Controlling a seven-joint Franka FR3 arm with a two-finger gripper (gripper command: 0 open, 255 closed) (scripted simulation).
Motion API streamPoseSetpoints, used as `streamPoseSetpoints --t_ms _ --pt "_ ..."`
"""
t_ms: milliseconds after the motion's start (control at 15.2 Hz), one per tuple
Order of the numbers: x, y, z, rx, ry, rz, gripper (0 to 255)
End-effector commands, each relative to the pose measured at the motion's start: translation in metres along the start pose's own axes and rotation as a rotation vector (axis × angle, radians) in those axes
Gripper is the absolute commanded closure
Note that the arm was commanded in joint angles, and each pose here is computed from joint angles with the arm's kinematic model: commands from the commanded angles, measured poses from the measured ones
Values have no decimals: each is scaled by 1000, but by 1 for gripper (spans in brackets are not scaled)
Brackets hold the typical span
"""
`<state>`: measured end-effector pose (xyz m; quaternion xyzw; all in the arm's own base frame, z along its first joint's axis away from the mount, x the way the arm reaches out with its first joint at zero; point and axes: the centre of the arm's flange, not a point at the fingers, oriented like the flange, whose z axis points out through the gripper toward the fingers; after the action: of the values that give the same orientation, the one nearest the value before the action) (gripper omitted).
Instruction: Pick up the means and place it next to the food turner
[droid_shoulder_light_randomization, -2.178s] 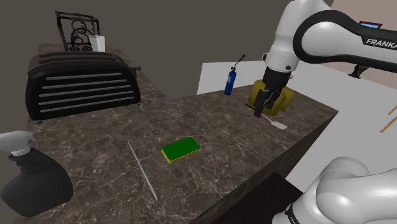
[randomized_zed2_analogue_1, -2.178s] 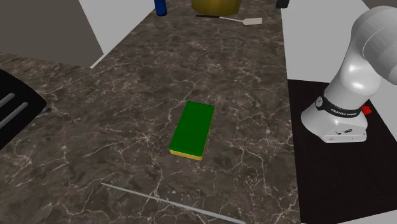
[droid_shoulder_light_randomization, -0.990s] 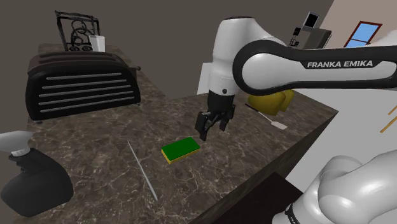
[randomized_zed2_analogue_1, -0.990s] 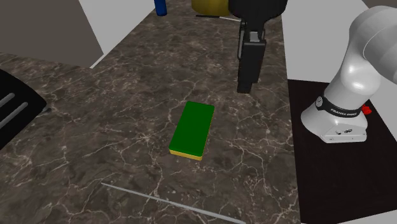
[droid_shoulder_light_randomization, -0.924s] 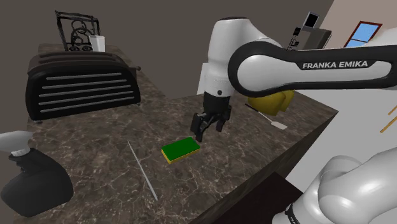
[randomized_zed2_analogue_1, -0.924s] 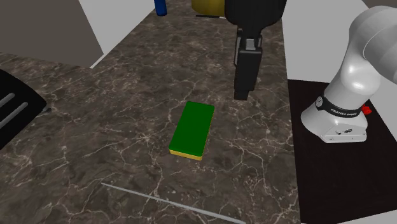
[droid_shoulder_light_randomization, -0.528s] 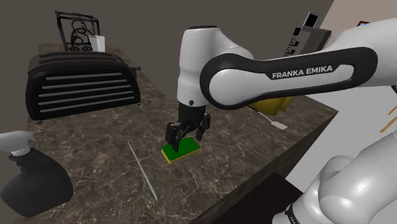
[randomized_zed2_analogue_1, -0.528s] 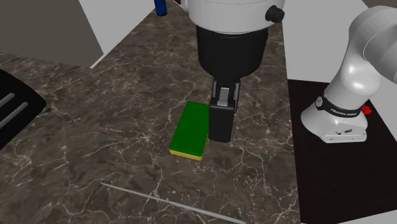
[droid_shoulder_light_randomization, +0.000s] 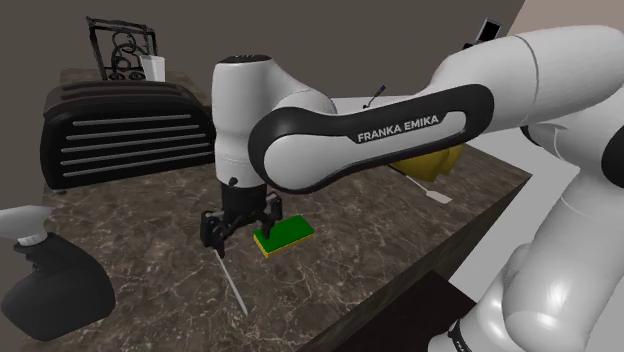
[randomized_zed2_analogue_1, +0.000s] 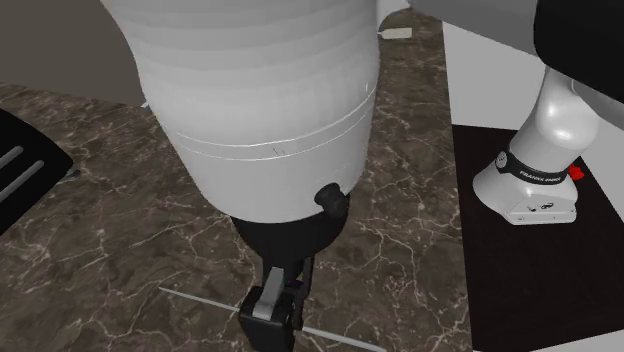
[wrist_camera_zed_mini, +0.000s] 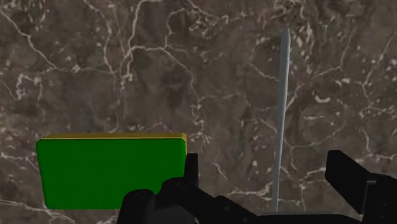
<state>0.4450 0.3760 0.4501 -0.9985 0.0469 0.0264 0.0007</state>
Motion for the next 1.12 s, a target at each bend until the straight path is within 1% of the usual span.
streamPoseSetpoints --t_ms 0,66,594,1056 --pt "10 -24 11 3 1 10 0" --pt "14 -34 14 5 1 13 0" --pt "14 -34 54 5 1 13 0" --pt "14 -34 54 5 1 13 0"
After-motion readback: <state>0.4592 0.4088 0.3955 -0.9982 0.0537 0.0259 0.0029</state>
